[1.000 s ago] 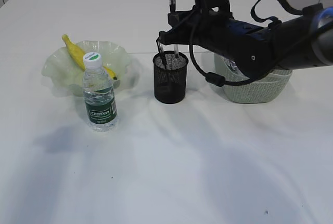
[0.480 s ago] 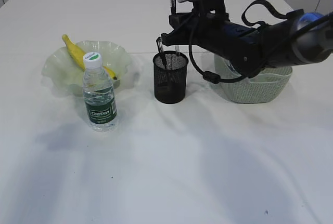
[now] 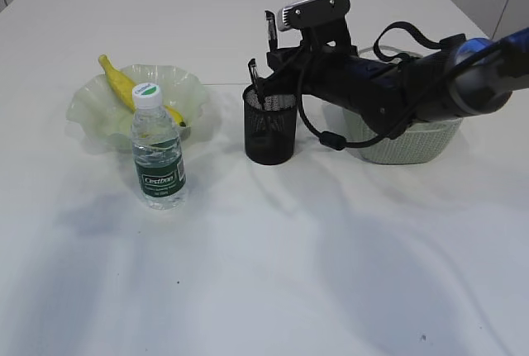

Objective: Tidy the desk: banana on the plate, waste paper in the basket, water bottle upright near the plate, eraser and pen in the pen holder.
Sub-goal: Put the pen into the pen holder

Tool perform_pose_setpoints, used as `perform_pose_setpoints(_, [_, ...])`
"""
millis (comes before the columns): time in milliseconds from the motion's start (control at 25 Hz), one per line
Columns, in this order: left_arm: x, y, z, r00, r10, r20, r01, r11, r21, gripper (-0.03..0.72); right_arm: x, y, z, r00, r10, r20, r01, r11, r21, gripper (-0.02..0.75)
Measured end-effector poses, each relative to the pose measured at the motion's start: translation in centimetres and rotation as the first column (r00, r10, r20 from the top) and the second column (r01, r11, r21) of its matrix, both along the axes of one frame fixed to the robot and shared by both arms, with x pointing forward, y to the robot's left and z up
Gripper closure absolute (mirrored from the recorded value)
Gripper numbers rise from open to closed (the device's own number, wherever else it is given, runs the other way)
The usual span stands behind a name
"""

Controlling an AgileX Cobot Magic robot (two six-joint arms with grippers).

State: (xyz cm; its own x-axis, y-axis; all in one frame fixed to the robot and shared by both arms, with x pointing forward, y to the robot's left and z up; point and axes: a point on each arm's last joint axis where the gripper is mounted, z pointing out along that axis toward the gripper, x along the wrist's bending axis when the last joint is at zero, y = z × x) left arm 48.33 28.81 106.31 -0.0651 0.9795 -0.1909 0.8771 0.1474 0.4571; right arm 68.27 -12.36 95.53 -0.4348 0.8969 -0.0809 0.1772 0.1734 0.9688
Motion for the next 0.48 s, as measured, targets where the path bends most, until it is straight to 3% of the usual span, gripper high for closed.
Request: perform_pose_setpoints(480, [0.06, -0.22, 0.07, 1.0, 0.009, 0.006, -0.009, 0.999, -0.032, 0.362, -0.09, -0.07, -0.56, 0.999, -0.005, -0.05, 0.004, 1.0, -0.019, 0.689])
